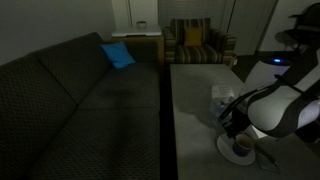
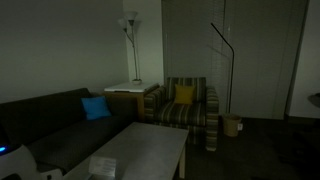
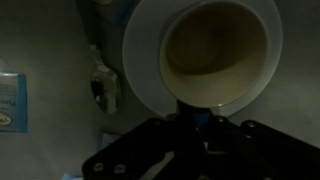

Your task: Take the blue cup and place it on the white plate then take the spoon and put it in the blue cup then remove the spoon from the blue cup and place it on the table

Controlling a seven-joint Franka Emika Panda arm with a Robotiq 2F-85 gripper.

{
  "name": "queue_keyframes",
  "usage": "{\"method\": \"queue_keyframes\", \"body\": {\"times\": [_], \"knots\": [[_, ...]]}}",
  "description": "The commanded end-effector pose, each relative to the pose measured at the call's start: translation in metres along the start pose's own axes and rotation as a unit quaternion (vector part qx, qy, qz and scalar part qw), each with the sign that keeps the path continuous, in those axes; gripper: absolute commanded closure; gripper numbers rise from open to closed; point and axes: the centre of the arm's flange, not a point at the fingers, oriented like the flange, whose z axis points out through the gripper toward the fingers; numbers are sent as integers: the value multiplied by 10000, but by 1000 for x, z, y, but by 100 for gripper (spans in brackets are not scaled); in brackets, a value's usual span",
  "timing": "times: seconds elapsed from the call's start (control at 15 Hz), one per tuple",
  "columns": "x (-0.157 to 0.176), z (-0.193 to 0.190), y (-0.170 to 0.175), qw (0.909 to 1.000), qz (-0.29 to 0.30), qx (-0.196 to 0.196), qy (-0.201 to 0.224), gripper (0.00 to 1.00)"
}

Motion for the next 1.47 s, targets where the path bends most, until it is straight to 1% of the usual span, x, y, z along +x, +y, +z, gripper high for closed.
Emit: {"method": "queue_keyframes", "body": {"times": [0.0,0.13,0.2,0.33,0.4,0.47,0.6,0.73,0.93,1.07,1.33,1.4], "knots": [[-1,11,0,9999,55,70,91,61],[-4,12,-3,9999,37,104,85,48],[-5,10,-5,9999,36,124,93,40],[-7,2,-10,9998,7,147,166,26],[-6,-7,-12,9996,-25,177,237,20],[-6,-17,-15,9989,-103,320,331,12],[-4,-41,-21,9967,-233,469,615,0],[0,-63,-24,9932,-293,625,937,0],[-3,-87,-20,9910,-227,662,1137,0],[-13,-101,-6,9918,-129,640,1095,0],[-41,-113,23,9973,96,455,573,0],[-48,-115,30,9976,164,411,526,0]]}}
